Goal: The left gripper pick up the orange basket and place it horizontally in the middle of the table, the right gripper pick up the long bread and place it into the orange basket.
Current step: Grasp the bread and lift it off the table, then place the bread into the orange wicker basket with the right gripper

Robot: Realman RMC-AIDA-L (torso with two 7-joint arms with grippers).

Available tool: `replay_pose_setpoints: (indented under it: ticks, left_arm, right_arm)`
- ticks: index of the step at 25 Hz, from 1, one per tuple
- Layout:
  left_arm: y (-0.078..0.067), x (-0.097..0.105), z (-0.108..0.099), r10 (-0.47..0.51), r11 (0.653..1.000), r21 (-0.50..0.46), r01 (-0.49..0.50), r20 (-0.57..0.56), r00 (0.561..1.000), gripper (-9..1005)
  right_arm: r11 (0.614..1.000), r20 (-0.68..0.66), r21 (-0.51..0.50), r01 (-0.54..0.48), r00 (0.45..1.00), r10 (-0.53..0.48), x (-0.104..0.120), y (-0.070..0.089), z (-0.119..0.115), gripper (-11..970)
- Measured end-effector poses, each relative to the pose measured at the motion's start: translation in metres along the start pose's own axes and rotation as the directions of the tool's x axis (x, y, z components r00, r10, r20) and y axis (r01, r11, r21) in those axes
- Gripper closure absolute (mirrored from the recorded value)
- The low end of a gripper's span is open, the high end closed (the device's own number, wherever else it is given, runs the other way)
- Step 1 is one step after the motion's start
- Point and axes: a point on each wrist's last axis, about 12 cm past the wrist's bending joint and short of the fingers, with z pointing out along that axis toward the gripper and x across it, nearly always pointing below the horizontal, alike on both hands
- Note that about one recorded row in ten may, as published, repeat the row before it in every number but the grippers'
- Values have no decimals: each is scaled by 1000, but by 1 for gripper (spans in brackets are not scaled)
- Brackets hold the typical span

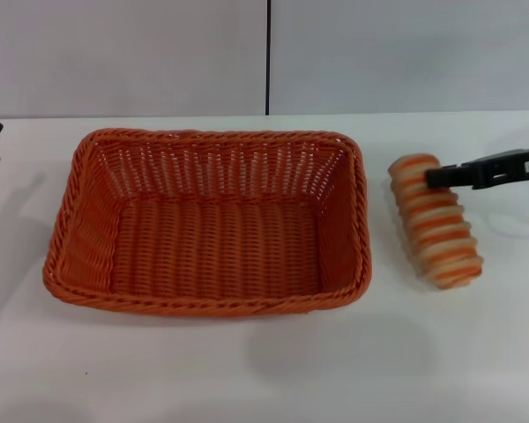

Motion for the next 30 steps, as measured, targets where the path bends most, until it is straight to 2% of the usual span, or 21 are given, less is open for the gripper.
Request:
replay_pose_setpoints:
  ticks: [4,6,8,14,15,16,18,19,20,21,22,25,26,27,30]
  left_arm:
    - [0,0,0,-1,1000,2,1,0,1000,226]
    - [-1,0,0,-2,1000,5,2,1,1000,226]
    - [-2,0,-1,-8,1000,6,8,5,1000,226]
    - [-3,-1,-2,-10,1000,9,10,14,1000,226]
    - [-2,-1,-2,-10,1000,9,10,15,1000,226]
    - [-2,-1,-2,-9,1000,8,9,16,1000,226]
    - [-2,-1,-2,-9,1000,8,9,17,1000,226]
    - [-2,-1,-2,-8,1000,8,8,17,1000,226]
    - [-3,-1,-2,-9,1000,8,8,19,1000,226]
    - [-3,-1,-3,-10,1000,9,10,21,1000,226]
    - [-3,-1,-3,-10,1000,9,10,21,1000,226]
    - [-5,-1,-4,-11,1000,11,11,25,1000,226]
    - [-5,-1,-4,-12,1000,11,11,26,1000,226]
    - [-5,-1,-4,-12,1000,11,12,26,1000,226]
    - [-6,-1,-5,-13,1000,11,12,28,1000,226]
  right_arm:
    - [1000,15,4,19,1000,-19,-7,7,-14,761]
    - [998,43,37,42,998,-43,-17,12,-34,768]
    - [998,51,41,54,997,-56,-22,16,-41,775]
    - [982,140,94,164,974,-176,-56,51,-94,796]
    - [978,159,98,186,967,-199,-61,59,-101,800]
    - [970,202,57,235,949,-242,-69,73,-106,811]
    - [966,218,23,258,942,-257,-72,79,-106,832]
    - [949,246,-70,306,928,-281,-78,93,-101,843]
    - [949,246,-70,306,928,-281,-78,93,-101,845]
    - [926,234,-158,343,924,-302,-82,104,-85,847]
    - [926,234,-158,343,924,-302,-82,104,-85,849]
    - [896,185,-244,372,925,-333,-84,114,-57,856]
    - [879,163,-276,389,920,-356,-84,115,-33,858]
    - [879,163,-276,389,920,-356,-84,115,-33,865]
    - [862,165,-288,417,909,-384,-83,111,-5,871]
